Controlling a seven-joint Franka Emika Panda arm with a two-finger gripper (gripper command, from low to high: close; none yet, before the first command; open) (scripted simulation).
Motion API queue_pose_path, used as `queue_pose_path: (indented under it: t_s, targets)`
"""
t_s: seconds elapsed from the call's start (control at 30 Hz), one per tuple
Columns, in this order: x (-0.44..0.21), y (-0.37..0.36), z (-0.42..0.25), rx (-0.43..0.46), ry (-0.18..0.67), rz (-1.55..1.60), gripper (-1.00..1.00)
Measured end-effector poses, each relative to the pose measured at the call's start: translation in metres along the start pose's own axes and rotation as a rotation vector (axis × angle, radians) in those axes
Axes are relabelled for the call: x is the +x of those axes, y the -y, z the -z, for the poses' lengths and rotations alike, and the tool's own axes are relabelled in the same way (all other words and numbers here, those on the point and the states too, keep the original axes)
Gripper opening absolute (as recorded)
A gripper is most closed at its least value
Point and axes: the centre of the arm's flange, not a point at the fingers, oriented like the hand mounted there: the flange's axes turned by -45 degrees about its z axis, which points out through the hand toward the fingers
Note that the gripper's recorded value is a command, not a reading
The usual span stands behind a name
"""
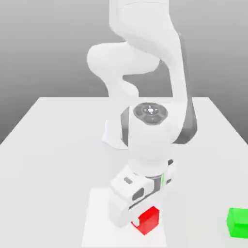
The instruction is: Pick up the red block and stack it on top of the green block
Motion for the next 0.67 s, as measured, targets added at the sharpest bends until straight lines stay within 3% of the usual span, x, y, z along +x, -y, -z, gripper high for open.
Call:
queue_pose_path:
  t_s: [0.1,0.33,0.47,0.5,0.67]
  targets:
    - [0.008,0.006,0.031,0.001,0.000,0.030,-1.00]
    - [0.127,0.127,0.060,0.001,0.001,0.496,-1.00]
    - [0.159,0.177,0.029,0.001,0.000,0.647,-1.00]
    - [0.160,0.179,0.015,0.001,0.000,0.654,1.00]
    - [0.160,0.179,0.015,0.001,0.000,0.654,1.00]
